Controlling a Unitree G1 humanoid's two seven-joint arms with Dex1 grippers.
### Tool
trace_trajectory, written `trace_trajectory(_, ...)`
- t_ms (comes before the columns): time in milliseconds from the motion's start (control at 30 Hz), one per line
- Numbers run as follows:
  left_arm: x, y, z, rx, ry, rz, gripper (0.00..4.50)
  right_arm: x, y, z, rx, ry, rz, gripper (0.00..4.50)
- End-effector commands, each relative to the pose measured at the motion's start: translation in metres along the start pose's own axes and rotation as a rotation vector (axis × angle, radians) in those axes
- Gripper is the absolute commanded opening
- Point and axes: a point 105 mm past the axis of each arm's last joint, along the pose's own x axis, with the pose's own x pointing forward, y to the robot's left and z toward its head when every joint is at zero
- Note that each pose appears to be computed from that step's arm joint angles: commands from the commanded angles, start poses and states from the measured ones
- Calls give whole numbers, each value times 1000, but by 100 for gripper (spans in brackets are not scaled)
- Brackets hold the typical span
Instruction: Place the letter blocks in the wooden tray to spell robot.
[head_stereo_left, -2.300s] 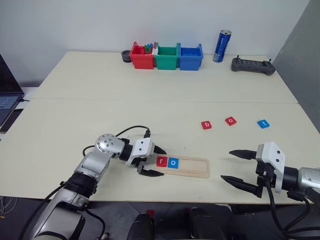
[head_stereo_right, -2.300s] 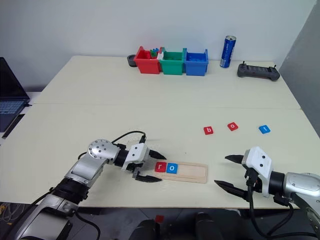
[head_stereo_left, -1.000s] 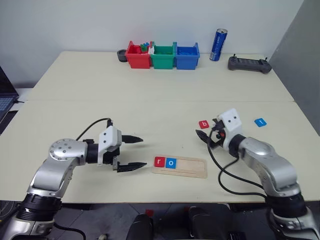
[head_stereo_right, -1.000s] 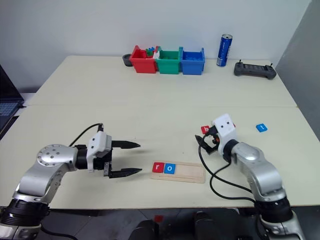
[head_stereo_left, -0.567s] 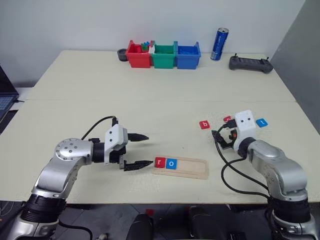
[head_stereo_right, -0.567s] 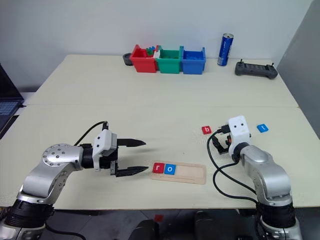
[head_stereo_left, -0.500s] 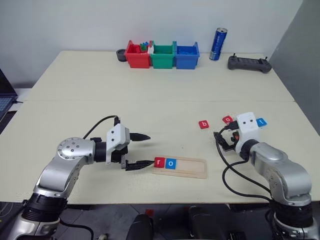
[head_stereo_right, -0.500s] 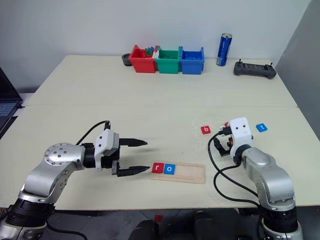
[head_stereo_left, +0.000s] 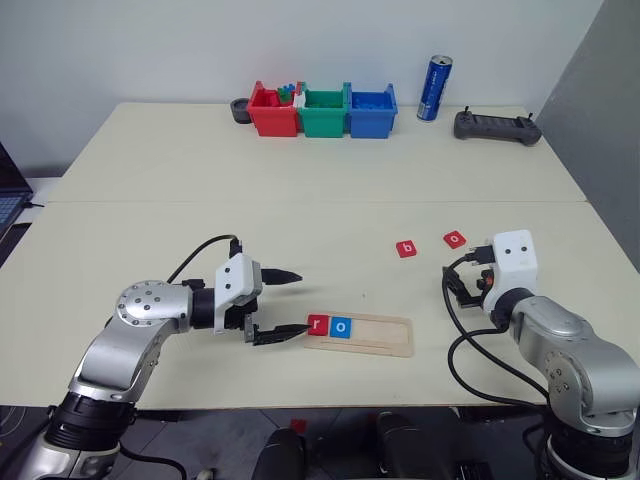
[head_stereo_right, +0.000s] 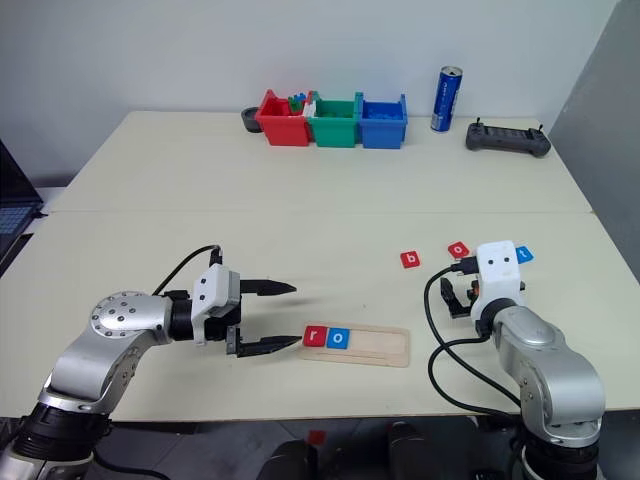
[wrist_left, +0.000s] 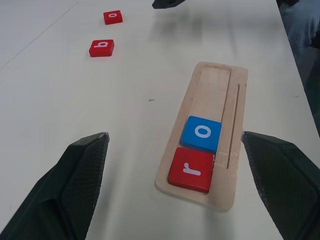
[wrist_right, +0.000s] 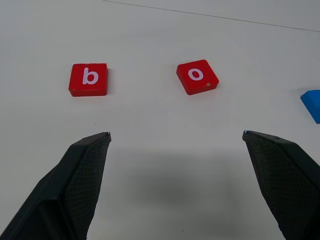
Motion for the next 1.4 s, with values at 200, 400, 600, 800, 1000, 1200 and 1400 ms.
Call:
trace_trajectory(200, 1, 0, 6, 41, -11, 11, 448, -15, -20, 20, 13, -66, -87, 450)
trace_trajectory(400, 3, 1, 9, 45, -15, 4, 448, -19, -21, 21, 13, -60, -94, 450)
trace_trajectory(600, 4, 1, 7, 45, -13, -3, 448, -20, -16, 19, 25, -56, -87, 450)
trace_trajectory(800, 3, 0, 5, 46, -11, -5, 448, -19, -17, 17, 47, -49, -91, 450)
trace_trajectory(1000, 0, -1, 6, 50, -6, -10, 448, -17, -14, 18, 38, -49, -64, 450)
trace_trajectory(1200, -3, 4, 7, 45, -3, 27, 448, -10, 7, 35, 44, -121, 58, 450)
trace_trajectory(1400, -5, 15, 10, 36, 1, 76, 448, 10, 38, 45, 16, -156, 169, 450)
